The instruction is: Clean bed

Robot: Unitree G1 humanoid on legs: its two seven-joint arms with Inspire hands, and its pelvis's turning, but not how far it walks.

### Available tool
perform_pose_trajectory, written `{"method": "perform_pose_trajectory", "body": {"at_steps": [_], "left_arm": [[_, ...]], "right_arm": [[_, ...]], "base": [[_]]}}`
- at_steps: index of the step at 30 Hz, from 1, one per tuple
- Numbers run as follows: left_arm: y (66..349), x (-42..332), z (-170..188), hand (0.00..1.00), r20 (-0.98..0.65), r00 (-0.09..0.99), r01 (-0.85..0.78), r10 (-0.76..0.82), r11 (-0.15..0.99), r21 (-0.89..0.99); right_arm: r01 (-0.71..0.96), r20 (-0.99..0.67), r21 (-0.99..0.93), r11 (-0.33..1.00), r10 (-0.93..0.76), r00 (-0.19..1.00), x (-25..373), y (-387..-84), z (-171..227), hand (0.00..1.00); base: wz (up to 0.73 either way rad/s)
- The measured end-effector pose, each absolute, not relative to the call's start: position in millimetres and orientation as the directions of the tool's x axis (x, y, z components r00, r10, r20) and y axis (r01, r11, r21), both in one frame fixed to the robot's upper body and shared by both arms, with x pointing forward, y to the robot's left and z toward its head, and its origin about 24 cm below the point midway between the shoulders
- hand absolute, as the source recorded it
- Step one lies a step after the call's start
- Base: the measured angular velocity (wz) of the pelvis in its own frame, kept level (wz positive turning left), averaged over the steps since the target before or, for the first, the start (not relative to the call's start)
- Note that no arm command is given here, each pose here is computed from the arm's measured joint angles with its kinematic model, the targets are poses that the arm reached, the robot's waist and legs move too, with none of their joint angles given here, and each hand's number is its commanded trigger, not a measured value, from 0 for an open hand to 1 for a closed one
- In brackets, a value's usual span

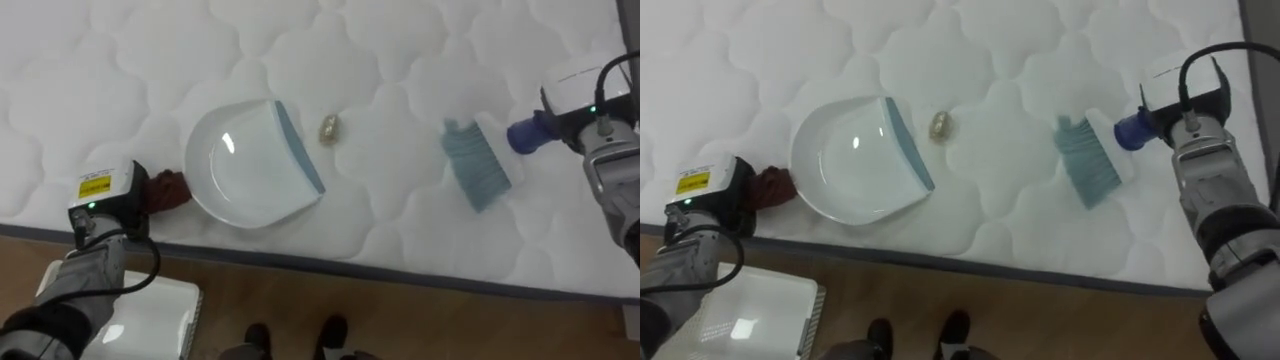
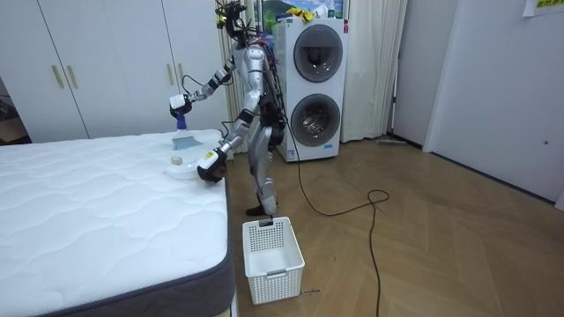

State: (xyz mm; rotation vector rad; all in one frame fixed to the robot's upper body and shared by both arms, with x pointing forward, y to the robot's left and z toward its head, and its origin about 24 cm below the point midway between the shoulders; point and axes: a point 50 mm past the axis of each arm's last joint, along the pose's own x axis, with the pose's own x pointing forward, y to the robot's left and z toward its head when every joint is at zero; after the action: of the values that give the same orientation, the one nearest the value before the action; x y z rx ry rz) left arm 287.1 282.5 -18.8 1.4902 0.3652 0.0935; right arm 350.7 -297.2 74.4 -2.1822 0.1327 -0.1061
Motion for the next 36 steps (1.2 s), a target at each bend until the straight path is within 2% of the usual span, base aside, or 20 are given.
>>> {"method": "perform_pose_trajectory", "body": {"at_steps": [4, 9, 25, 36], "left_arm": [[281.3, 286.8, -19.4, 1.0, -0.17, 0.943, 0.151, 0.286, 0.087, 0.985], [277.9, 288.6, -18.0, 1.0, -0.156, 0.948, 0.136, 0.277, 0.09, 0.987], [275.5, 289.0, -19.5, 1.0, -0.183, 0.943, 0.163, 0.278, 0.093, 0.982], [271.6, 289.0, -20.9, 1.0, -0.185, 0.941, 0.167, 0.284, 0.088, 0.982]], "right_arm": [[0.008, 0.087, -0.84, -0.542, -0.121, 0.989, 355.1, -292.0, 81.1, 1.0], [0.075, 0.13, -0.867, -0.493, -0.078, 0.988, 364.9, -270.3, 84.3, 1.0], [0.104, 0.148, -0.873, -0.476, -0.056, 0.987, 366.3, -262.2, 82.7, 1.0], [0.136, 0.155, -0.886, -0.443, -0.006, 0.988, 370.1, -241.8, 80.3, 1.0]], "base": [[0.01], [0.01], [0.0], [0.0]]}}
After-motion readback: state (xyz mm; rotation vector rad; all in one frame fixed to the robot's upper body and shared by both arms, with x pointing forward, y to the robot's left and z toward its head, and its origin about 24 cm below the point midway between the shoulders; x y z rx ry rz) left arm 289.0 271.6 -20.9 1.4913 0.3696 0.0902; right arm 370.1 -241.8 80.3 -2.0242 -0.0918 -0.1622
